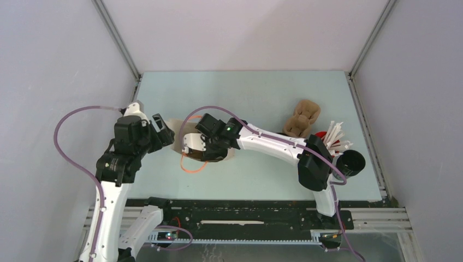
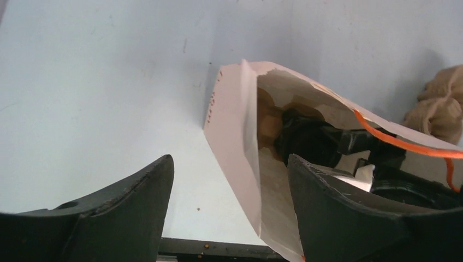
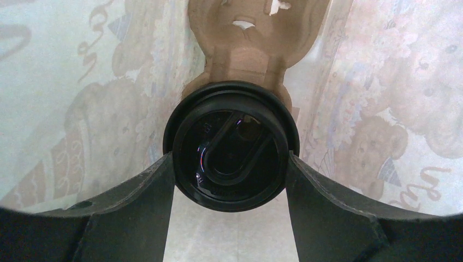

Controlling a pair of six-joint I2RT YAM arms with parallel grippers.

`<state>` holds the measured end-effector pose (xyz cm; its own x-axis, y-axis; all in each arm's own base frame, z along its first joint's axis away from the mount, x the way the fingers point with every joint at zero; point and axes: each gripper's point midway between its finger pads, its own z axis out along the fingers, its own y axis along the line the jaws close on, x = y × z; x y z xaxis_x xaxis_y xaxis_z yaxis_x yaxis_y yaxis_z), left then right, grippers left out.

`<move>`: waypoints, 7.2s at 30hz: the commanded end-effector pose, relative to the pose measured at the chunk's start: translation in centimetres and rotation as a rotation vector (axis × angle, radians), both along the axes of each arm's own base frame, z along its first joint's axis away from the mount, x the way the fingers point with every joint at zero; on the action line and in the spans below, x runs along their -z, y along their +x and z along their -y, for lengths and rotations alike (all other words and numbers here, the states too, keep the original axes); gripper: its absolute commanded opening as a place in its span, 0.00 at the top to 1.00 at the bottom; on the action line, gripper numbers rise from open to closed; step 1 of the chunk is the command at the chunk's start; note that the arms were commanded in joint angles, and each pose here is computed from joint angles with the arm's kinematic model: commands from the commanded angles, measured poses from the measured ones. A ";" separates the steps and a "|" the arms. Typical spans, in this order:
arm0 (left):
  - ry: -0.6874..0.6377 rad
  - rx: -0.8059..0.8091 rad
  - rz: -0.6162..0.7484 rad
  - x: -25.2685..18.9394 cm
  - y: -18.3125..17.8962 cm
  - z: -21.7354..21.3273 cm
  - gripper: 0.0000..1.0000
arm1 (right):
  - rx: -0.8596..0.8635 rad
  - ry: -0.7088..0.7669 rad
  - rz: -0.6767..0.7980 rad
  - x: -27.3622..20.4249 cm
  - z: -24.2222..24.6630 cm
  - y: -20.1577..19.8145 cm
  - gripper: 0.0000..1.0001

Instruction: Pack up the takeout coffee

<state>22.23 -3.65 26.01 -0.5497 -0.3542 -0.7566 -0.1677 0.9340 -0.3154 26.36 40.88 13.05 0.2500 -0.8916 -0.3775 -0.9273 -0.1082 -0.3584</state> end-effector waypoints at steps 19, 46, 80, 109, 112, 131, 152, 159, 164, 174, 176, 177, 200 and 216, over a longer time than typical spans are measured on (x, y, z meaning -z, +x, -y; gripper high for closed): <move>-0.051 0.072 -0.033 5.4 0.5 2.8 0.93 | 0.127 -0.087 0.067 2.0 1.2 -0.8 0.67; -0.361 -0.014 -0.059 12.1 -7.6 4.1 1.00 | 0.329 -0.158 0.212 6.9 3.6 -2.7 0.65; -0.409 0.078 0.035 8.5 -5.7 6.0 0.98 | 0.301 -0.039 0.170 3.5 1.1 -4.3 0.01; -0.399 0.069 0.047 8.1 -5.4 5.8 0.97 | 0.355 0.114 0.216 -2.2 0.0 -5.0 0.01; -0.400 0.071 0.041 8.3 -5.4 5.8 0.97 | 0.356 0.128 0.231 -2.6 -0.1 -4.9 0.00; -0.399 0.072 0.057 7.6 -5.3 5.8 0.97 | 0.361 0.182 0.297 -4.8 -0.1 -4.7 0.00; -0.403 0.058 0.061 7.1 -5.3 5.6 0.99 | 0.398 0.234 0.291 -5.6 0.7 -5.4 0.07; -0.408 0.059 0.051 7.4 -5.3 5.7 0.99 | 0.412 0.247 0.307 -5.5 0.9 -4.8 0.20; -0.412 0.063 0.054 7.3 -5.3 5.8 0.99 | 0.416 0.208 0.339 -4.1 0.6 -3.9 0.37; -0.411 0.067 0.048 7.8 -5.5 5.8 0.99 | 0.429 0.171 0.317 -1.8 0.5 -2.4 0.53; -0.410 0.069 0.046 7.8 -5.5 5.9 0.99 | 0.435 0.160 0.325 -1.3 0.7 -2.0 0.53; -0.410 0.069 0.046 7.8 -5.5 5.9 0.99 | 0.442 0.157 0.333 -1.2 0.7 -1.7 0.53; -0.392 0.069 0.045 7.7 -5.4 5.7 0.99 | 0.437 0.098 0.491 -1.0 1.9 0.4 0.55; -0.400 0.067 0.049 7.3 -5.2 5.8 0.99 | 0.426 0.067 0.348 3.9 1.2 1.4 0.53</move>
